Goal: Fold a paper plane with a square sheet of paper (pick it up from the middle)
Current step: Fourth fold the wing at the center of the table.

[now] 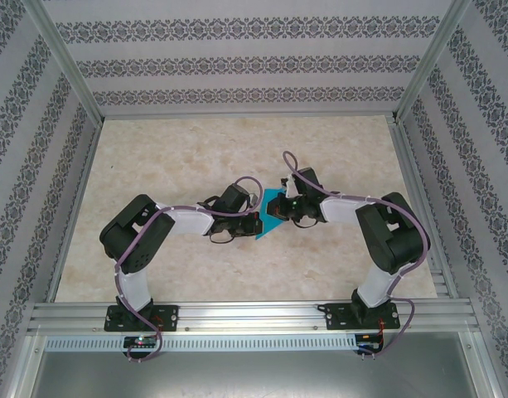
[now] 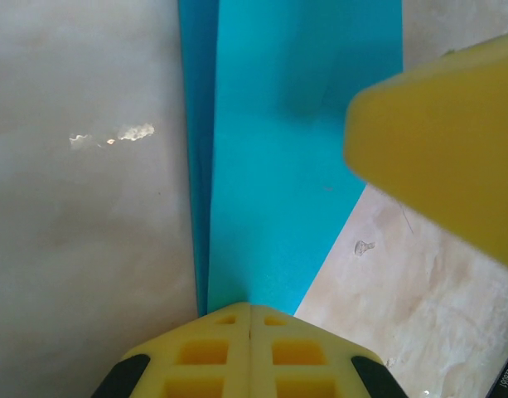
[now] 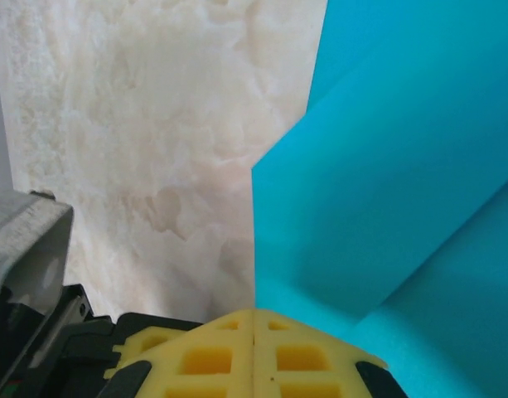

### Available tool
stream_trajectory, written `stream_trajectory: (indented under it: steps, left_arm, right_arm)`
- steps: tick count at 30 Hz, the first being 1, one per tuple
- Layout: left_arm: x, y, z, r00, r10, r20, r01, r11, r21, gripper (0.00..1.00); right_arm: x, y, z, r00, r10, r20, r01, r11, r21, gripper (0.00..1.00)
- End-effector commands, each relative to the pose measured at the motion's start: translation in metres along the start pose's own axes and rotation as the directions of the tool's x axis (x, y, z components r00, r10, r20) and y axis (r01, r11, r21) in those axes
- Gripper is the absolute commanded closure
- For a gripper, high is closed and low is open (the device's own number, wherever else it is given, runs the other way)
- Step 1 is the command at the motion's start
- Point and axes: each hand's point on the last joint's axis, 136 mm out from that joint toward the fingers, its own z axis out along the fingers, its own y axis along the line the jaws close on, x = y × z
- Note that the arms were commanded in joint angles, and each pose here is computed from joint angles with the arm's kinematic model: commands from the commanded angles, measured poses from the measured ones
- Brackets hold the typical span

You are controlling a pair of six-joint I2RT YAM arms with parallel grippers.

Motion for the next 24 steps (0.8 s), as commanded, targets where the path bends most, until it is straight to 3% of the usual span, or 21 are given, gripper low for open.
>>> stream_trajectory:
  steps: [1,11,24]
  left_arm:
    - [0.020,0.023,0.011,0.998,-0.035,-0.056,0.031,0.997,-0.067,1.00]
    - [0.027,0.028,0.012,0.995,-0.052,-0.083,0.045,0.996,-0.083,1.00]
    - [0.065,0.053,0.008,0.976,-0.102,-0.190,0.075,0.987,-0.144,1.00]
  right_arm:
    - [0.010,-0.008,0.007,1.000,-0.003,-0.013,0.003,1.000,0.025,0.98]
    - [0.011,-0.019,0.025,0.999,0.007,-0.052,-0.005,0.999,0.042,0.99]
    - [-0.053,-0.064,0.011,0.994,0.075,0.079,-0.086,0.986,0.146,0.99]
